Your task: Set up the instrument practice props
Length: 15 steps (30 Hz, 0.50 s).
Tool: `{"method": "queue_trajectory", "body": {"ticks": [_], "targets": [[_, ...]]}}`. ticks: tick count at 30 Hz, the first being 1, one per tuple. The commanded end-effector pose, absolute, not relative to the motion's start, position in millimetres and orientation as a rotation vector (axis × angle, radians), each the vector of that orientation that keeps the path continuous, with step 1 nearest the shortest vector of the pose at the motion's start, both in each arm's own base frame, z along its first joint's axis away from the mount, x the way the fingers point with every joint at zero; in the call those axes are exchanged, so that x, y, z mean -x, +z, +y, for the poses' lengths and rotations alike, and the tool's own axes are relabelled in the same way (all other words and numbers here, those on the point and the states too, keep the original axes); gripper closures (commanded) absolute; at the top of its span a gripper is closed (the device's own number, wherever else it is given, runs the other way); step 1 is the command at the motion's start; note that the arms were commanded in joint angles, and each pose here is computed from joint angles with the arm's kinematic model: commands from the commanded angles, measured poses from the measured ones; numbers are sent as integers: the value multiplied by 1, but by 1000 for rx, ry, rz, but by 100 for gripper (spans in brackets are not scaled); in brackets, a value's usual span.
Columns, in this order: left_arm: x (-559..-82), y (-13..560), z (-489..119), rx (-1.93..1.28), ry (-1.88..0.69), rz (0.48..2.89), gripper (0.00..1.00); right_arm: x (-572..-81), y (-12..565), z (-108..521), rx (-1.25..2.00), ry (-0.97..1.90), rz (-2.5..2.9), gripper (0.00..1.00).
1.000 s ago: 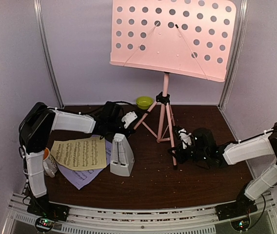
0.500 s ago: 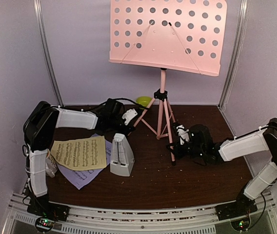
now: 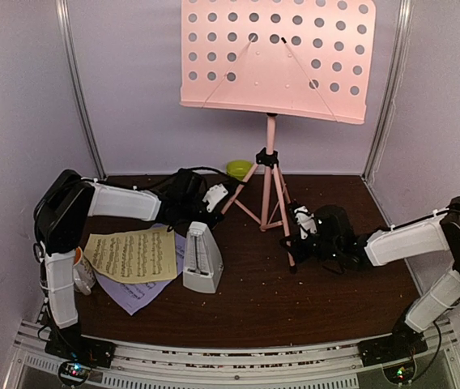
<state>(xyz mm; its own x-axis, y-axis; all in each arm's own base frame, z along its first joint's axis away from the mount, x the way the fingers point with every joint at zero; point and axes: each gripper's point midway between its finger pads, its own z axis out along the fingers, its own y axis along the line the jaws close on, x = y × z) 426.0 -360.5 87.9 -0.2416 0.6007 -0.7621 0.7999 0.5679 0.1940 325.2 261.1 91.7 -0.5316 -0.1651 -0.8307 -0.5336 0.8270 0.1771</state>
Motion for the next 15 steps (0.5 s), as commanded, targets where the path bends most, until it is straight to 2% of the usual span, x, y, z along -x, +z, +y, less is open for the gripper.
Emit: {"method": "queue_trajectory", "body": {"ticks": [1,6,9,11,15], "targets": [[-439,101,-334,-905,-184,2009,98,-349,40,184,147,259,2338,94],[-433,99,-337,-860,-132,1990,98,-365,41,175,110,230,2324,93],[-431,102,-343,-853,-146,1977,96,-369,42,176,125,228,2321,88],[-427,105,-349,-870,-170,1965,93,-368,42,179,143,248,2318,82],[-424,110,-358,-903,-183,1961,83,-362,46,189,195,326,2297,62]]}}
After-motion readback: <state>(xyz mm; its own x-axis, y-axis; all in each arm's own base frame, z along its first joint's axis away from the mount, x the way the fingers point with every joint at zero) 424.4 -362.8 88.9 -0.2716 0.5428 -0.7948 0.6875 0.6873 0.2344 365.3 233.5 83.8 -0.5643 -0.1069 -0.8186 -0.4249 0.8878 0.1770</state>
